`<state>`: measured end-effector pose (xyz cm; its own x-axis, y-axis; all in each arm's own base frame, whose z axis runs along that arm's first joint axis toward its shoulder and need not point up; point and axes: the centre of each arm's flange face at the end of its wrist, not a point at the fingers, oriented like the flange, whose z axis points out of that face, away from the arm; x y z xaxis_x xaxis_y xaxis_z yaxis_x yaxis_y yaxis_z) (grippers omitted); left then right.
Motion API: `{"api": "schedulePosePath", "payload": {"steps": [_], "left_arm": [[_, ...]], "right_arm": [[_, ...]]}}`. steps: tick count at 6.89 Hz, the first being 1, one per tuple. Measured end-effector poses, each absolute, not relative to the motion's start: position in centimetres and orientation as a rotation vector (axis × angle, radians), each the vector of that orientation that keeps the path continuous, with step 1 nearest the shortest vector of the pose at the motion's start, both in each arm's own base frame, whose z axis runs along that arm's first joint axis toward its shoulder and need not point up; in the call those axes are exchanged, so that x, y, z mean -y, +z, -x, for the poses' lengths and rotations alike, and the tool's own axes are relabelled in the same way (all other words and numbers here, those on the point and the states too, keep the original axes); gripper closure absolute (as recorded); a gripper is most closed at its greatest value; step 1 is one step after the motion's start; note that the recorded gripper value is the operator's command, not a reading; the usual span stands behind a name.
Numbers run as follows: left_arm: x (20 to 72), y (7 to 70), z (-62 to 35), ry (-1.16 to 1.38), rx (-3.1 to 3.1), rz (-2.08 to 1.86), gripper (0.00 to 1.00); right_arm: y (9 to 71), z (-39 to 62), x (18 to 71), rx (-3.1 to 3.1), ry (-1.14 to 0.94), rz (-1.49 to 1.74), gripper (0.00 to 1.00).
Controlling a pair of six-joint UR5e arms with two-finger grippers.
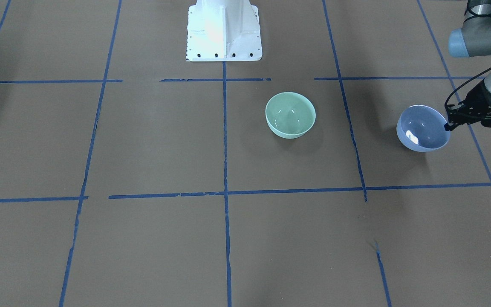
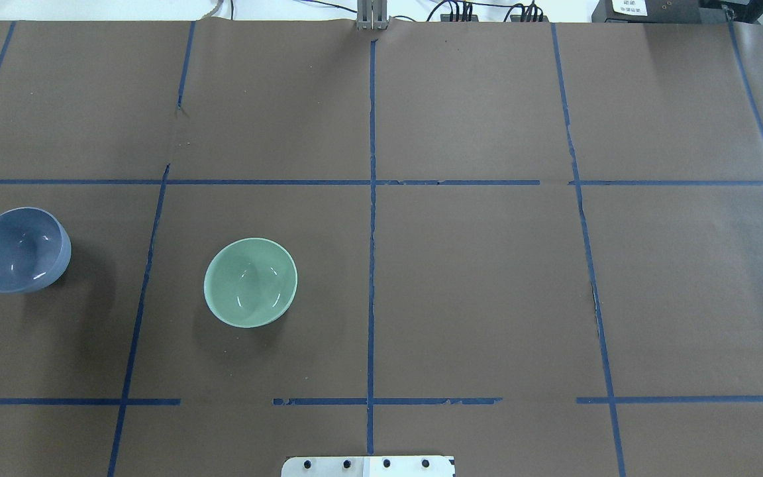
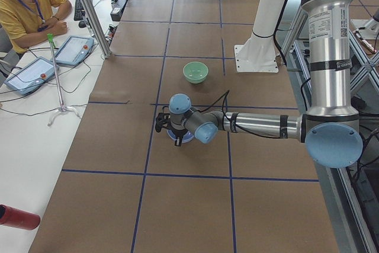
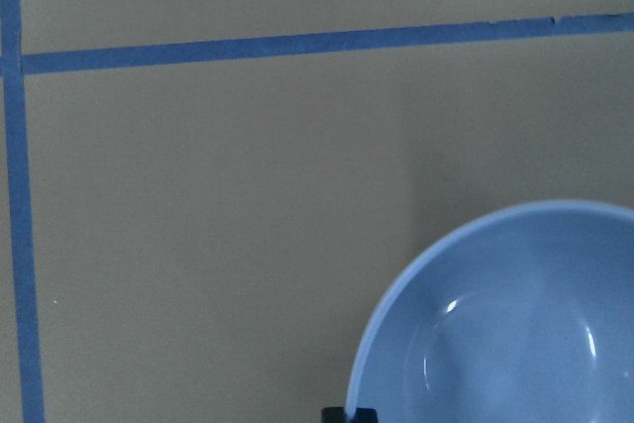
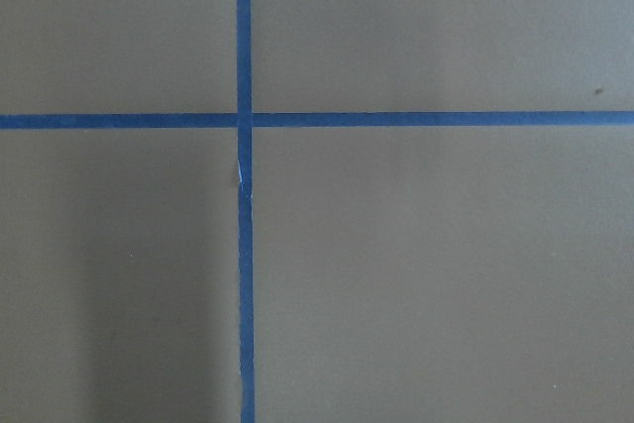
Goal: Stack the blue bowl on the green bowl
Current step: 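Lift the blue bowl with the left gripper and carry it over the green bowl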
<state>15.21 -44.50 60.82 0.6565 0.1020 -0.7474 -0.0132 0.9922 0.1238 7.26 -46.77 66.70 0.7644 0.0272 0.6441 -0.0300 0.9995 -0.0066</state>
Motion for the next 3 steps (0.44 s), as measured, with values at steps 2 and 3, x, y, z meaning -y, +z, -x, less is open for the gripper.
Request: {"api": "schedulePosePath", "payload": {"steps": [2,3], "left_arm": [[44.3,55.6,-15.3,0.078,-0.9,-0.092,1.0],[44.4,51.4,-15.4,0.056,-0.913,-0.078,1.0]], "right_arm": [[66.7,-7.3,46.8,0.7,0.031,-0.004,0.0],[66.7,-7.3,46.8,0.7,0.031,-0.004,0.0]]}}
